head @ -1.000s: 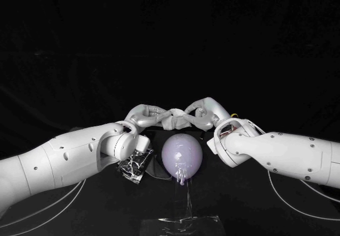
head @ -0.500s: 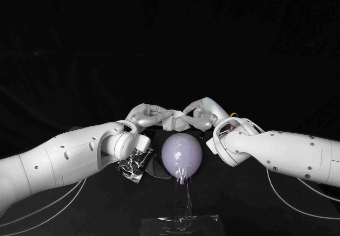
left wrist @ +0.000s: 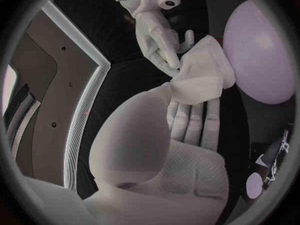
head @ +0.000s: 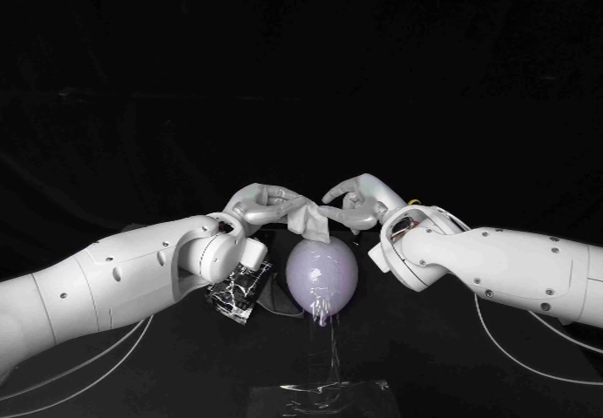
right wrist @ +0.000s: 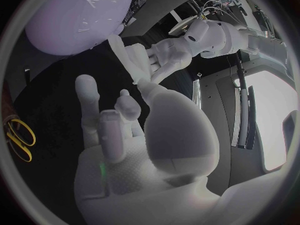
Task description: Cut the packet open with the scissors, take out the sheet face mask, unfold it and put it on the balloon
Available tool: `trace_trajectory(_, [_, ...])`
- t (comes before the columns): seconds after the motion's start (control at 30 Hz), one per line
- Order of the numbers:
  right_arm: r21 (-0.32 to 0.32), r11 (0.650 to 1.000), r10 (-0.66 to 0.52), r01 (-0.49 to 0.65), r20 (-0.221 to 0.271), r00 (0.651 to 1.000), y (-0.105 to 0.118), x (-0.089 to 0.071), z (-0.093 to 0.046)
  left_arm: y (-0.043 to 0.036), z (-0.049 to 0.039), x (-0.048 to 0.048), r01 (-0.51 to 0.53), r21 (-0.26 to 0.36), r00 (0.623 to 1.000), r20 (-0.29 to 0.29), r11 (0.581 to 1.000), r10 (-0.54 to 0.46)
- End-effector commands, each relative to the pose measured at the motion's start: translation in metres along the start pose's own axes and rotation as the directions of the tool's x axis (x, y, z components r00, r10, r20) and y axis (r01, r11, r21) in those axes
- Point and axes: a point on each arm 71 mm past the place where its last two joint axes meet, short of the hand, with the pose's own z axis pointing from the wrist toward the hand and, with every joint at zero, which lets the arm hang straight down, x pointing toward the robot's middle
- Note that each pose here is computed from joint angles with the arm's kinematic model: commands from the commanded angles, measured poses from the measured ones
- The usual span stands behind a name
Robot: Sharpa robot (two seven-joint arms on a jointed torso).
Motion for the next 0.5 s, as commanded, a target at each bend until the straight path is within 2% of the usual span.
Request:
trace_trajectory(0.03, [-0.008, 1.0, -0.008, 0.008, -0.054, 0.998, -0.001, 0.002, 0.001, -0.0029, 0.0004, 0.0031, 0.057, 0.016, 0.997, -0.046, 0.998, -0.056])
trace_trajectory(0.33, [0.014, 1.0, -0.014, 0.015, -0.066, 0.998, -0.01, -0.004, 0.002, -0.0023, 0.0, 0.0043, 0.092, 0.003, 0.993, -0.075, 0.996, -0.091])
trace_trajectory(0.5, [0.008, 1.0, 0.001, -0.001, -0.073, 0.997, -0.013, -0.01, -0.004, -0.0027, 0.0006, 0.0043, 0.097, -0.001, 0.993, -0.074, 0.995, -0.097])
